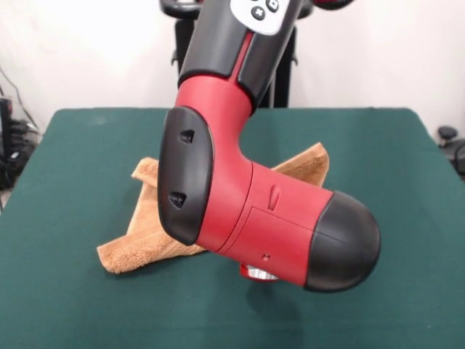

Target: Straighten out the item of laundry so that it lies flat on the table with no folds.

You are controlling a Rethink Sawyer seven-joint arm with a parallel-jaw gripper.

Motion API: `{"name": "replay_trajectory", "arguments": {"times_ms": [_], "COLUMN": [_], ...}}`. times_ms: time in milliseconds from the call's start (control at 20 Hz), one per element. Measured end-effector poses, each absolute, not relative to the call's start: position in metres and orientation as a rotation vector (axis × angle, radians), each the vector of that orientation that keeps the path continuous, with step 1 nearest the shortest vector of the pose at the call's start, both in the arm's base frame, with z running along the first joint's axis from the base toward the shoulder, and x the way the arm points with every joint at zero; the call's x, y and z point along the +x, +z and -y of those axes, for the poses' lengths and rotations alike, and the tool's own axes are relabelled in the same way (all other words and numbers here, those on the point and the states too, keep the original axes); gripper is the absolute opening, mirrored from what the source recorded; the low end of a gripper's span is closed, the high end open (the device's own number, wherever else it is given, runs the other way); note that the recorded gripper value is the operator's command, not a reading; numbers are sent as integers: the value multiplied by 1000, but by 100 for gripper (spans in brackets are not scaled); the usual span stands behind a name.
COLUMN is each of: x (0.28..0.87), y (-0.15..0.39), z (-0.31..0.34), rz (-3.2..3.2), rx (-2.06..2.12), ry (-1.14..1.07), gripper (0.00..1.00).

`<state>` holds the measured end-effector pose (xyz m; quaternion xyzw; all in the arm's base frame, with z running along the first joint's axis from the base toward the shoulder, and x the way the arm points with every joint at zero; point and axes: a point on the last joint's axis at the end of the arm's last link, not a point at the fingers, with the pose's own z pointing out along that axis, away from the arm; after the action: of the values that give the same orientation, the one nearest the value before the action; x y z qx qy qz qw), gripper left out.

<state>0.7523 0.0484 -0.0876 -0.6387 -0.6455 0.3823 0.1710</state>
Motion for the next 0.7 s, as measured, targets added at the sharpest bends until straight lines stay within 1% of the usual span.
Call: {"name": "replay_trajectory", "arguments": {"times_ms": [700], "x": [771], "y": [-83], "z": [-89], "rz": [1811], "rx": [-1844], "ry": [965], "gripper": [0]}}
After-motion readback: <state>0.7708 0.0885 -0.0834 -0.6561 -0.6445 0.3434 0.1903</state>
